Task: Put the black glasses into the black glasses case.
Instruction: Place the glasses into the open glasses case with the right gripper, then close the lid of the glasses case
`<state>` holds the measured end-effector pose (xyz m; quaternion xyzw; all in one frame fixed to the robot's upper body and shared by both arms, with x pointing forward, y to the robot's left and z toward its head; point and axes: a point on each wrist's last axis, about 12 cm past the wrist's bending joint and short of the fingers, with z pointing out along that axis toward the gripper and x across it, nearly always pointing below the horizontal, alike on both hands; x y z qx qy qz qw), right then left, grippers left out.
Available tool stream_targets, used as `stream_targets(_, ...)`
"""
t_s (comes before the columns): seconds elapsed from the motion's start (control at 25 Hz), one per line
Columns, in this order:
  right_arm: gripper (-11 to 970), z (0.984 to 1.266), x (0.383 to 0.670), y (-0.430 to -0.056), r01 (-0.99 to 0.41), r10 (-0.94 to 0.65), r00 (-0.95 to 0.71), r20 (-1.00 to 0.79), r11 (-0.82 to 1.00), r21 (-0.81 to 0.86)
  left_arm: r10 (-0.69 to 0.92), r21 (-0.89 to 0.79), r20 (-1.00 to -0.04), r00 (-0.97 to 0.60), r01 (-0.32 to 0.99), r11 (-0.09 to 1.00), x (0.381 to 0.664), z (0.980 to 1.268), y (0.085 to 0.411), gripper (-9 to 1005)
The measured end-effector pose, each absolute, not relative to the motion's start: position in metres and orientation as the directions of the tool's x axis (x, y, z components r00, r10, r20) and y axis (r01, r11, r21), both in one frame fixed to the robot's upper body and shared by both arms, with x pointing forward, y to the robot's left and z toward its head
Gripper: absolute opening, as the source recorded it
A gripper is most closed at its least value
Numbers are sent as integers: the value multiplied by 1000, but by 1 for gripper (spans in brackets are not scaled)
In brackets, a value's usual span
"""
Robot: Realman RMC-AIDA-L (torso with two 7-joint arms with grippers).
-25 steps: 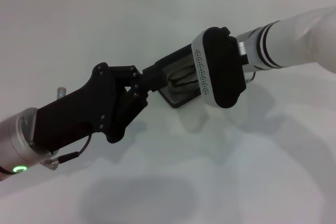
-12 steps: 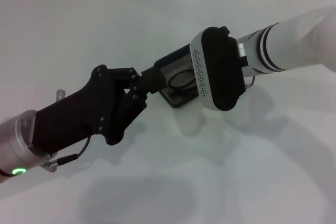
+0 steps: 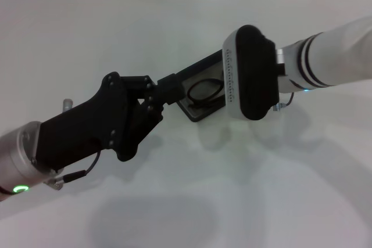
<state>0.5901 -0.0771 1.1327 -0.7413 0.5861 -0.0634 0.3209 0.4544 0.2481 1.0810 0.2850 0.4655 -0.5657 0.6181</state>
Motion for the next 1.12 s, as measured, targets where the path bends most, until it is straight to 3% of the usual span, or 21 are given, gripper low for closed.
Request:
stream_targets(0.28, 424, 1149, 583, -96, -860, -878, 192, -438, 65, -507, -428, -171, -901, -74, 966, 193, 458, 1083, 251, 41)
stream_targets(0.52, 423, 1171, 578, -125, -903, -686, -40, -727, 336, -267, -398, -163, -914, -73, 967, 196, 464, 1089, 265, 41)
stream_targets(0.72, 422, 1176, 571, -176, -865, -466, -205, -861, 497, -64, -288, -167, -952, -98, 960, 224, 503, 1105, 277, 41)
stream_targets(1.12, 423, 1133, 552, -258, -738, -252, -368, -895, 665, 116, 42, -182, -974, -221, 883, 432, 602, 1122, 250, 46)
